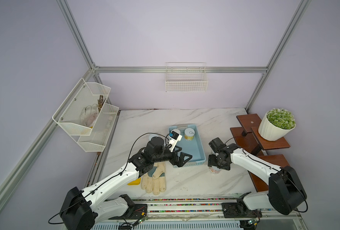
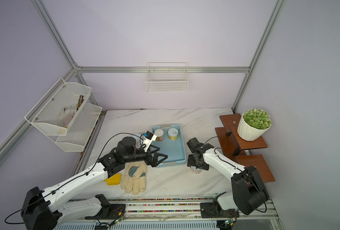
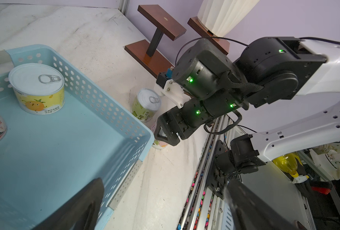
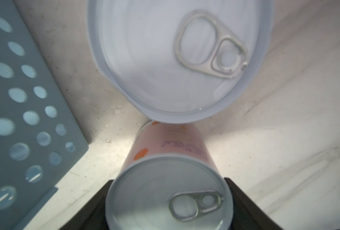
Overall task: Put the canned food in the basket
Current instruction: Pick up the canned food from the center of the board, then place the canned food in the basket.
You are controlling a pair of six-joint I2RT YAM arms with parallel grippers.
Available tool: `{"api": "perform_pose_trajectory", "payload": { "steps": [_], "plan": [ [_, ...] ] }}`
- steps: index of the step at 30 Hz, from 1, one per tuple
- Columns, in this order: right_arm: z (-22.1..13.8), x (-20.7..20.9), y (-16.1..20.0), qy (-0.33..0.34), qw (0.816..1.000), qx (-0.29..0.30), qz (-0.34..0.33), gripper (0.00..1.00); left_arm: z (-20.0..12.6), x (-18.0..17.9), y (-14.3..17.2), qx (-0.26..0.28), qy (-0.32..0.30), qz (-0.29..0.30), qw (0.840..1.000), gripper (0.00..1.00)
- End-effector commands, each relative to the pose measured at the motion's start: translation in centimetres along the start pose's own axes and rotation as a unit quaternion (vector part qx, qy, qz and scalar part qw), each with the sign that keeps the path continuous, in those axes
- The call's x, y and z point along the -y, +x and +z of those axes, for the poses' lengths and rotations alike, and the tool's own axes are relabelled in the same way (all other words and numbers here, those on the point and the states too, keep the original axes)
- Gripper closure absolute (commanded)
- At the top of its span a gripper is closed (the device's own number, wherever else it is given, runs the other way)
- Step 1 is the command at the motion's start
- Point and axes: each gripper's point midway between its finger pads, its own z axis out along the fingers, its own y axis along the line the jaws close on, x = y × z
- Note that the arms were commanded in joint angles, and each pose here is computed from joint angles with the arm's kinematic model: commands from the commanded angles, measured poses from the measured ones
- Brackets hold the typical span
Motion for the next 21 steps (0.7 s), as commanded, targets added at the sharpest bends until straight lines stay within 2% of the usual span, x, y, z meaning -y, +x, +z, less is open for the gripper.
{"api": "perform_pose_trajectory", "payload": {
  "steps": [1, 6, 8, 10, 12, 17, 21],
  "plan": [
    [-2.1, 0.5, -0.4, -0.010, 1.000, 0.027, -0.009, 0.53, -1.1, 0.8, -2.0, 0.029, -0.006, 0.013, 0.999, 0.00],
    [-5.4, -1.7, -0.7, -0.092, 0.993, 0.054, -0.044, 0.72, -2.2, -0.2, -2.1, 0.051, -0.041, 0.011, 0.998, 0.00],
    [-6.8, -1.5, -1.2, -0.089, 0.993, 0.071, -0.039, 0.78, -2.6, -0.2, -2.3, 0.059, -0.045, 0.012, 0.997, 0.00],
    [-8.5, -1.1, -1.8, -0.077, 0.992, 0.093, -0.036, 0.91, -3.1, -0.2, -2.5, 0.066, -0.052, 0.014, 0.996, 0.00],
    [-10.1, -0.7, -2.4, -0.068, 0.991, 0.110, -0.035, 0.99, -3.6, -0.5, -2.4, 0.071, -0.063, 0.013, 0.995, 0.00],
    [-13.7, -2.2, -3.6, -0.087, 0.984, 0.144, -0.061, 1.00, -4.5, -1.3, -2.5, 0.086, -0.091, -0.004, 0.992, 0.00],
    [-15.2, -5.4, -4.7, -0.127, 0.975, 0.157, -0.089, 1.00, -5.4, -2.5, -2.6, 0.100, -0.117, -0.023, 0.988, 0.00]
  ]
}}
